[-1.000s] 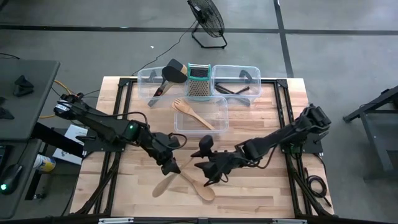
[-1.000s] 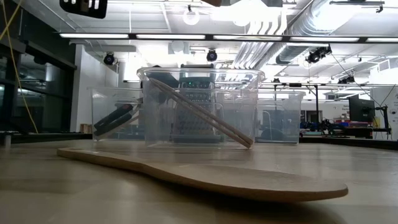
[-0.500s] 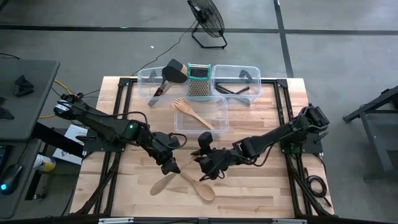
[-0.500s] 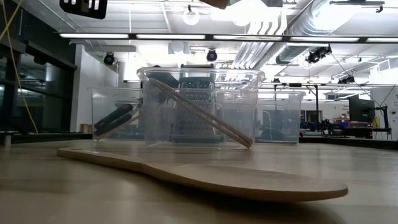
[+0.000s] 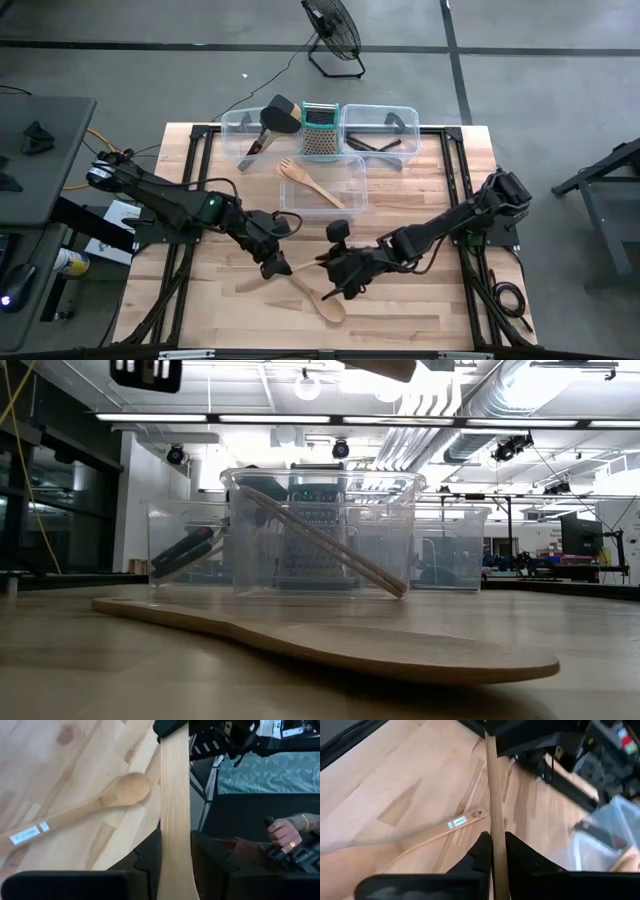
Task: Pick & Place Kitchen Items
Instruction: Put the light brown slotted spoon into the middle transparent bin
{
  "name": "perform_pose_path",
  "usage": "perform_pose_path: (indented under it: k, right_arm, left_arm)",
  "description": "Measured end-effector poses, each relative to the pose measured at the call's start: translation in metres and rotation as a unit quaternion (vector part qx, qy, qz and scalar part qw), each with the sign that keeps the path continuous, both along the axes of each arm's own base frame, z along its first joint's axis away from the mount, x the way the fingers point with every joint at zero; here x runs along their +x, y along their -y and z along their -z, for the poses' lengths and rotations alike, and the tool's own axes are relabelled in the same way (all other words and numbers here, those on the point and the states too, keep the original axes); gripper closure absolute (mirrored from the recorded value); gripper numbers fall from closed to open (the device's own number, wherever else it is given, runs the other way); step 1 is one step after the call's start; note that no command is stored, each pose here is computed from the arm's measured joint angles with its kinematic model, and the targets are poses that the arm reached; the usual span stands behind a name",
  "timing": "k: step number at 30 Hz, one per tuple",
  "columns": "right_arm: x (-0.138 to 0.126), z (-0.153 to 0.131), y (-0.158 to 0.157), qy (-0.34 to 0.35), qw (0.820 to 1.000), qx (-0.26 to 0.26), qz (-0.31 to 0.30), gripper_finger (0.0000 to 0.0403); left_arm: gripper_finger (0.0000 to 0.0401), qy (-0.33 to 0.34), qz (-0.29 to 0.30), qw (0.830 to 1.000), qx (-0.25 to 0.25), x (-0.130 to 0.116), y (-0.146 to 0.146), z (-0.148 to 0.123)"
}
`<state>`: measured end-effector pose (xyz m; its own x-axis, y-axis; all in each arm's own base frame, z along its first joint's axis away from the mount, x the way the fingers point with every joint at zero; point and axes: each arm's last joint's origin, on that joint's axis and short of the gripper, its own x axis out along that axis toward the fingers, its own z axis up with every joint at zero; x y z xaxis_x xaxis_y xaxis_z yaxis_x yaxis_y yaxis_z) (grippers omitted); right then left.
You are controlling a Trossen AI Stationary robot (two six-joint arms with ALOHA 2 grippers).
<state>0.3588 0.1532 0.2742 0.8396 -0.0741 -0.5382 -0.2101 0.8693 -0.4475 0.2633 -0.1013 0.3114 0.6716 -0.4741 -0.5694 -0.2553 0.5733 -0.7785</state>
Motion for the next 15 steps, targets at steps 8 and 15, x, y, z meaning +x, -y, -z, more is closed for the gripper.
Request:
perform_pose_path:
  k: [8,15]
  right_arm:
    - [-0.014,0.008,-0.004,-0.054,0.994,0.065,0.069,0.0380]
    - [-0.029,0.018,-0.008,-0.123,0.977,0.123,0.126,0.0380]
  left_arm:
    - [0.0292,0.015,0.001,1.000,0.016,0.001,-0.013,-0.003]
    - [0.0290,0.084,-0.019,0.994,0.064,-0.011,-0.040,-0.036]
